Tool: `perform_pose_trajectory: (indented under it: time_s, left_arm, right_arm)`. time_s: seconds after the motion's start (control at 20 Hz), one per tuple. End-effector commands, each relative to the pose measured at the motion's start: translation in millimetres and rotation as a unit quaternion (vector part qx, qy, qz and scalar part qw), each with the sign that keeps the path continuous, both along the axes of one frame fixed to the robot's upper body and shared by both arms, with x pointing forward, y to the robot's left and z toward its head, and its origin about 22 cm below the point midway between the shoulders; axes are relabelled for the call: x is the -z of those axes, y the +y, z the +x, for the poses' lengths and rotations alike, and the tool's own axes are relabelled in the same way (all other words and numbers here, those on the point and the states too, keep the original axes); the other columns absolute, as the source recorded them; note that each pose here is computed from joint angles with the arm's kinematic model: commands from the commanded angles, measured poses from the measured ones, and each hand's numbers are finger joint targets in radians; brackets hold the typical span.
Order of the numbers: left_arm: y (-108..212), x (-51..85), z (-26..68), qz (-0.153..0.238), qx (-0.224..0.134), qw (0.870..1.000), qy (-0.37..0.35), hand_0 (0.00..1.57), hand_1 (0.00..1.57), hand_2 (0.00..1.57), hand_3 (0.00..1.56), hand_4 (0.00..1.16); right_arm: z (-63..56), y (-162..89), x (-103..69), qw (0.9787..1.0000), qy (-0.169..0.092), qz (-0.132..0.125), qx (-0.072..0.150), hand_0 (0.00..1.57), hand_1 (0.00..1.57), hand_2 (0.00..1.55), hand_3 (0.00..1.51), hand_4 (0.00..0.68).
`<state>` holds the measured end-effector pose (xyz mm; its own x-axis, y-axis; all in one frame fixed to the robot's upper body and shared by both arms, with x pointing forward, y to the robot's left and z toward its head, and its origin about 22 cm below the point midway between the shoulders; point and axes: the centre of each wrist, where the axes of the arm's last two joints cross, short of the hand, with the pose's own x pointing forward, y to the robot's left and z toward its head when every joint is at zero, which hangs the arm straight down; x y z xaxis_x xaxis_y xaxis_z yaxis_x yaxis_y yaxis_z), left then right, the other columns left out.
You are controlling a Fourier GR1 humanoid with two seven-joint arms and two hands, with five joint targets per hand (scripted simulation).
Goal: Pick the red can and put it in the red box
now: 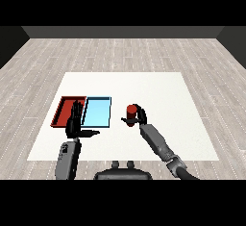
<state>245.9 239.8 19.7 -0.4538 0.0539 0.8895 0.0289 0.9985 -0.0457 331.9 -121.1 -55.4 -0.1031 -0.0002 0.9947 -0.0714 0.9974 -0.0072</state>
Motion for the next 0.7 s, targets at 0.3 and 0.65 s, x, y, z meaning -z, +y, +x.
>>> perform_pose_trajectory:
  time_s: [0.3,0.65]
  left_arm:
    - [-23,6.2,4.9,0.017,0.027,0.999,0.005,0.00,0.00,0.00,0.00,0.00]
    - [-40,-2.7,2.5,0.013,0.052,0.998,0.038,0.00,0.00,0.00,0.00,0.00]
  right_arm:
    - [-1.1,4,-50.9,0.9970,-0.074,-0.008,-0.022,1.43,1.43,1.43,1.38,0.622]
    - [-33.7,-6,-76.0,0.9930,-0.116,0.012,-0.019,1.44,1.44,1.43,1.39,0.651]
